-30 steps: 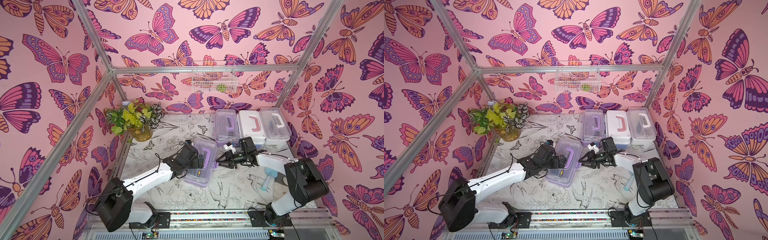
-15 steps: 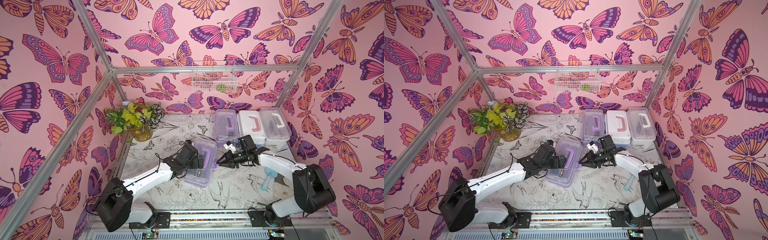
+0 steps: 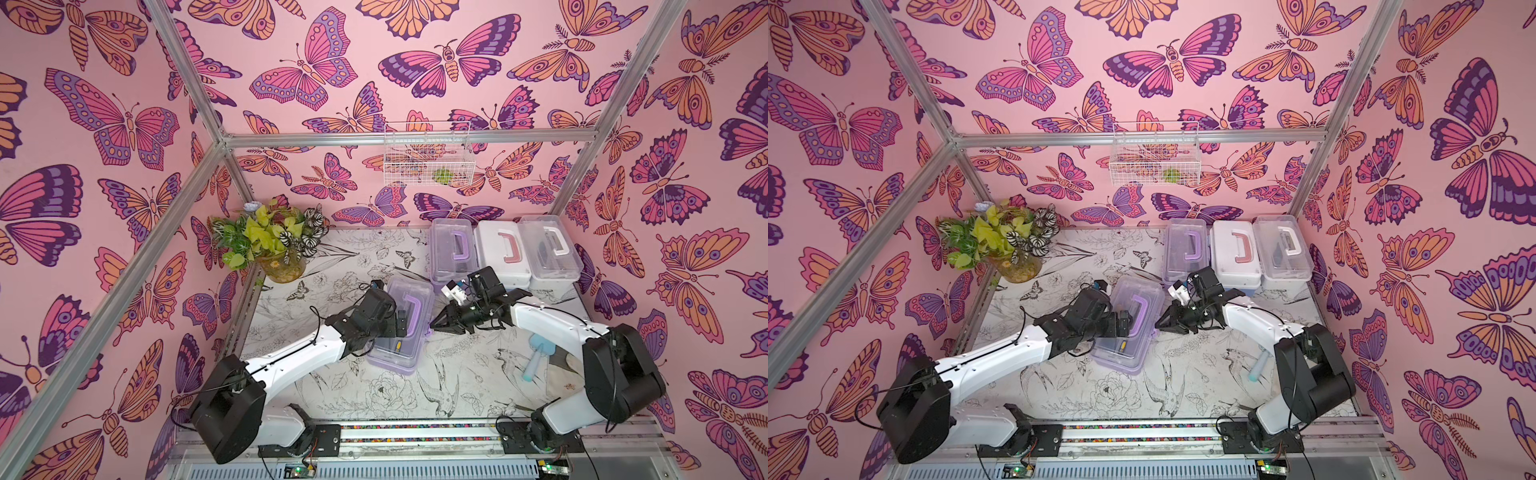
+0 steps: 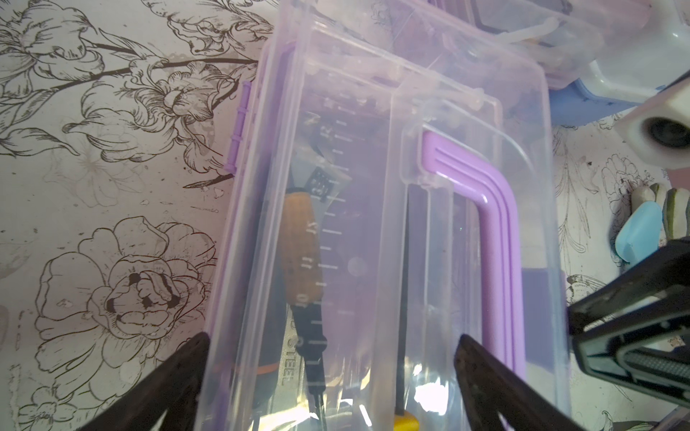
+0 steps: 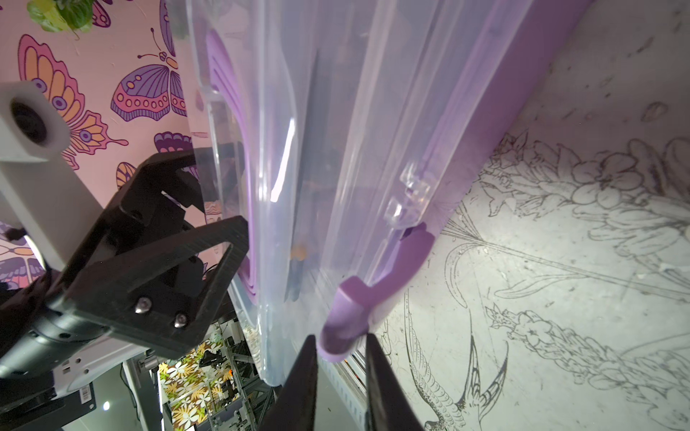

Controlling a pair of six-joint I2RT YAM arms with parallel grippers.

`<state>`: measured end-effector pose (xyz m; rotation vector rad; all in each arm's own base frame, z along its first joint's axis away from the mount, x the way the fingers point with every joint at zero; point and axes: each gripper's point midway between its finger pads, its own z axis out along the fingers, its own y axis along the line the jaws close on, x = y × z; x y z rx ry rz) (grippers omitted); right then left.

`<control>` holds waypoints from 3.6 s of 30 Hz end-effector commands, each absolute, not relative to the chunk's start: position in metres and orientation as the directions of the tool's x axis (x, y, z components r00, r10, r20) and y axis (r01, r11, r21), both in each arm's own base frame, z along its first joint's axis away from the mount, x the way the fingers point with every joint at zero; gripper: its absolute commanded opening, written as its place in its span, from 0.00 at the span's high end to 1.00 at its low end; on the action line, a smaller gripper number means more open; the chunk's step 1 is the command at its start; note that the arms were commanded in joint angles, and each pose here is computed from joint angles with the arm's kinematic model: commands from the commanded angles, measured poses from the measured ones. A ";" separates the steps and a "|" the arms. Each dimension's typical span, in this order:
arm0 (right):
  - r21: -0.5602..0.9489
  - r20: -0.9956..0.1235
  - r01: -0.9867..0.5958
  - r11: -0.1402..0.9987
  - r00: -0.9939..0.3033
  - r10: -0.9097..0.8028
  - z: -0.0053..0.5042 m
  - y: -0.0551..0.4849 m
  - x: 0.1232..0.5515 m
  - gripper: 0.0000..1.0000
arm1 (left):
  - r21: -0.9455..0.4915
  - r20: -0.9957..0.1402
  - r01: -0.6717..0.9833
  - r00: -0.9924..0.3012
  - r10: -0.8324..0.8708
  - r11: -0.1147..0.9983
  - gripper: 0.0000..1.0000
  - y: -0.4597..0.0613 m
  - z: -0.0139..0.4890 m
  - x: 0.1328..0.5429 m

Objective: Close toolboxes
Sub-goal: Fasten the toolbox latch on the toolbox, then move the toolbox to the center of the board.

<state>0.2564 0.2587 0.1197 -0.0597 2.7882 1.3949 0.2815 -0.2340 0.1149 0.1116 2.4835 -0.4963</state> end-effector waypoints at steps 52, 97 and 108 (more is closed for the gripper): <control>0.838 -0.044 0.009 0.546 -0.995 0.085 0.083 0.297 0.266 0.80 | -0.315 -0.394 0.183 -0.918 0.047 0.931 0.06 -0.225 0.064 0.239; 0.760 -0.215 -0.188 0.622 -0.976 -0.032 0.124 0.303 0.299 0.69 | -0.359 -0.420 0.086 -0.904 -0.079 0.930 0.17 -0.197 0.062 0.278; 0.576 -0.302 -0.123 0.809 -0.951 0.070 0.158 0.193 0.280 0.65 | -0.390 -0.433 0.057 -0.892 -0.129 0.919 0.19 -0.213 0.055 0.363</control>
